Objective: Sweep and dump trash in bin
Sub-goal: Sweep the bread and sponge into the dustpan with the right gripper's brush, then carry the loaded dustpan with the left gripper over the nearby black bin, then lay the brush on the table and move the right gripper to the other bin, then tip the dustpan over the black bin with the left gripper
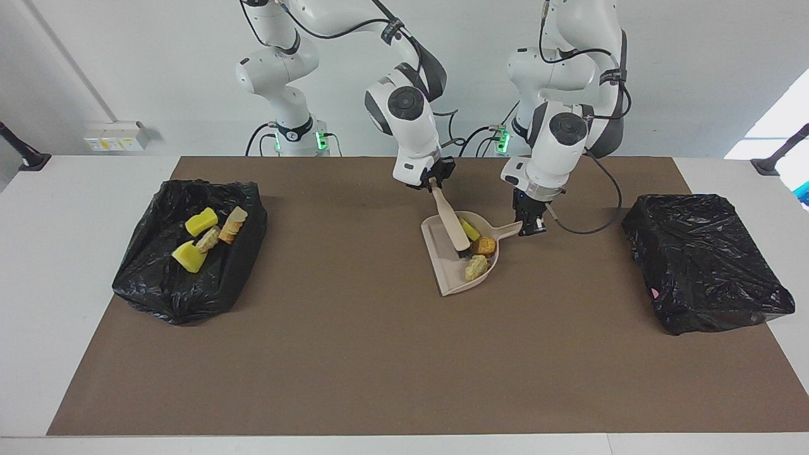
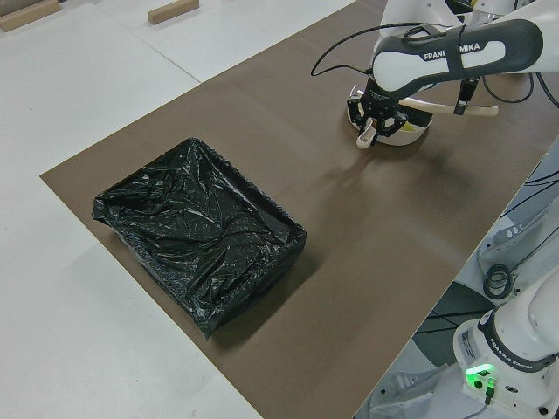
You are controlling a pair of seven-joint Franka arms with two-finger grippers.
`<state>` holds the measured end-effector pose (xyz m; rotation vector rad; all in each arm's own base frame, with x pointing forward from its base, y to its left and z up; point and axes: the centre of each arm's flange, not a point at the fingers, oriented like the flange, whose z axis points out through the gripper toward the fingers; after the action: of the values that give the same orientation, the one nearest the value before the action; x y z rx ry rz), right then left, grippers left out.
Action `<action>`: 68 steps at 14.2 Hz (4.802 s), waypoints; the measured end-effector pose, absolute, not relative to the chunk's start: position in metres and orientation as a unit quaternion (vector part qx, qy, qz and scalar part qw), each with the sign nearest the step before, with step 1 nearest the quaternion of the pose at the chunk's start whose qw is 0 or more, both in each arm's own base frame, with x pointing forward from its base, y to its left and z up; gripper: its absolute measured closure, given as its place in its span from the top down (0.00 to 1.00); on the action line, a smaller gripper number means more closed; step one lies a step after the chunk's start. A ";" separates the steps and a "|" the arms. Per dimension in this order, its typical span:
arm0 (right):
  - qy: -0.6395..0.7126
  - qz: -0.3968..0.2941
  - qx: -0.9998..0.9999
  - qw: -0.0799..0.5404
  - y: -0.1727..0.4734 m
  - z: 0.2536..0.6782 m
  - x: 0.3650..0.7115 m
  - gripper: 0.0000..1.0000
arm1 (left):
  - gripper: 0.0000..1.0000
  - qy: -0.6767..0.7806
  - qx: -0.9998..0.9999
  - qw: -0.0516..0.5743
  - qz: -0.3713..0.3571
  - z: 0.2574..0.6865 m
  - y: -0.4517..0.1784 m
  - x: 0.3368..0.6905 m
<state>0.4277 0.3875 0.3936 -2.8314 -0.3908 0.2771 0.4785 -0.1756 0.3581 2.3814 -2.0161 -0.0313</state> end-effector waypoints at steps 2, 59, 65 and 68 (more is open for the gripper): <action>-0.128 0.094 -0.978 0.133 0.362 0.416 0.438 0.26 | 0.32 -0.633 0.774 0.010 -0.010 0.358 -0.172 0.480; -0.080 0.036 -0.996 -0.007 0.024 0.612 0.510 1.00 | 0.32 -0.582 0.715 -0.234 -0.308 0.577 0.278 0.574; -0.014 -0.003 -1.000 -0.008 -0.045 0.612 0.523 1.00 | 0.32 -0.588 0.658 -0.301 -0.362 0.574 0.232 0.605; 0.018 -0.010 -1.000 -0.006 -0.050 0.618 0.524 1.00 | 0.32 -0.581 0.648 -0.315 -0.378 0.580 0.237 0.604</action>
<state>0.5236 -0.0505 0.6176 -3.1539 0.0563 -0.0318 0.6042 0.2372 0.5796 2.5843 -2.3144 -1.5081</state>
